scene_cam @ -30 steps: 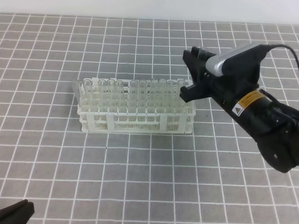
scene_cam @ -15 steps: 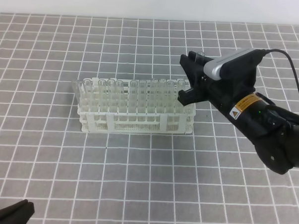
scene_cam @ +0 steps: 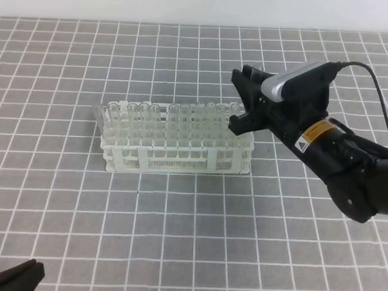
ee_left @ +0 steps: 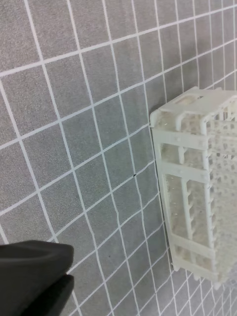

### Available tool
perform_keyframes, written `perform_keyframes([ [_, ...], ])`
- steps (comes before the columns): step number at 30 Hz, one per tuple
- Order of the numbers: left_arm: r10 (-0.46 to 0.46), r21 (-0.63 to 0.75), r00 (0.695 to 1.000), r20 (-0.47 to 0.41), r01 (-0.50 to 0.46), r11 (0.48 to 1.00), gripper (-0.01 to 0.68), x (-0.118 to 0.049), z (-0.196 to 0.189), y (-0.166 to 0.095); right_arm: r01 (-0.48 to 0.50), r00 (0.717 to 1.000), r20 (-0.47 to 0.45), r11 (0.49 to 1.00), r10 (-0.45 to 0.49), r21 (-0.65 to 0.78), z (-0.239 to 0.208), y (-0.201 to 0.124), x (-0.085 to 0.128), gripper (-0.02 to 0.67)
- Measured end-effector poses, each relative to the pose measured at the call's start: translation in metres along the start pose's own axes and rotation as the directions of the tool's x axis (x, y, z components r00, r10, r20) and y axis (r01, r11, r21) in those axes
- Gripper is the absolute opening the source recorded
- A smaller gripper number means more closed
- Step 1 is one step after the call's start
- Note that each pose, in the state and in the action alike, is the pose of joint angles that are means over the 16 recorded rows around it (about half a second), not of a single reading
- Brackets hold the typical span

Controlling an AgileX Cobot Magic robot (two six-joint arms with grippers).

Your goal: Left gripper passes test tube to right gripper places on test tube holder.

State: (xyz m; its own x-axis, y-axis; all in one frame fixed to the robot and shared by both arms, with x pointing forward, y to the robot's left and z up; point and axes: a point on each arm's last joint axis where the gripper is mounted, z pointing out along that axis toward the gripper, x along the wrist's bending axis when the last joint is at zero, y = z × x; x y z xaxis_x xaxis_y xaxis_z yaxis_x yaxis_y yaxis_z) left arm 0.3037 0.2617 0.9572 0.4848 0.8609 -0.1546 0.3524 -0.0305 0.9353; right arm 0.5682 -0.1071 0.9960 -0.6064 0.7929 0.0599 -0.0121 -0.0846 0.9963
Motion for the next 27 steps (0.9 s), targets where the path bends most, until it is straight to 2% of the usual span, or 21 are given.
perform_keyframes([
  [20, 0.0, -0.001, 1.0, 0.0, 0.0, 1.0, 0.014, 0.0, -0.0001, -0.0001, 0.037, 0.999, 0.001, 0.999, -0.037, 0.018, 0.0004, -0.0028, -0.0003, 0.085],
  [27, 0.001, 0.0, 1.0, 0.001, -0.001, 1.0, 0.014, 0.0, 0.0, -0.0004, 0.042, 0.999, 0.003, 0.999, -0.042, 0.032, 0.0004, -0.004, -0.0005, 0.11],
])
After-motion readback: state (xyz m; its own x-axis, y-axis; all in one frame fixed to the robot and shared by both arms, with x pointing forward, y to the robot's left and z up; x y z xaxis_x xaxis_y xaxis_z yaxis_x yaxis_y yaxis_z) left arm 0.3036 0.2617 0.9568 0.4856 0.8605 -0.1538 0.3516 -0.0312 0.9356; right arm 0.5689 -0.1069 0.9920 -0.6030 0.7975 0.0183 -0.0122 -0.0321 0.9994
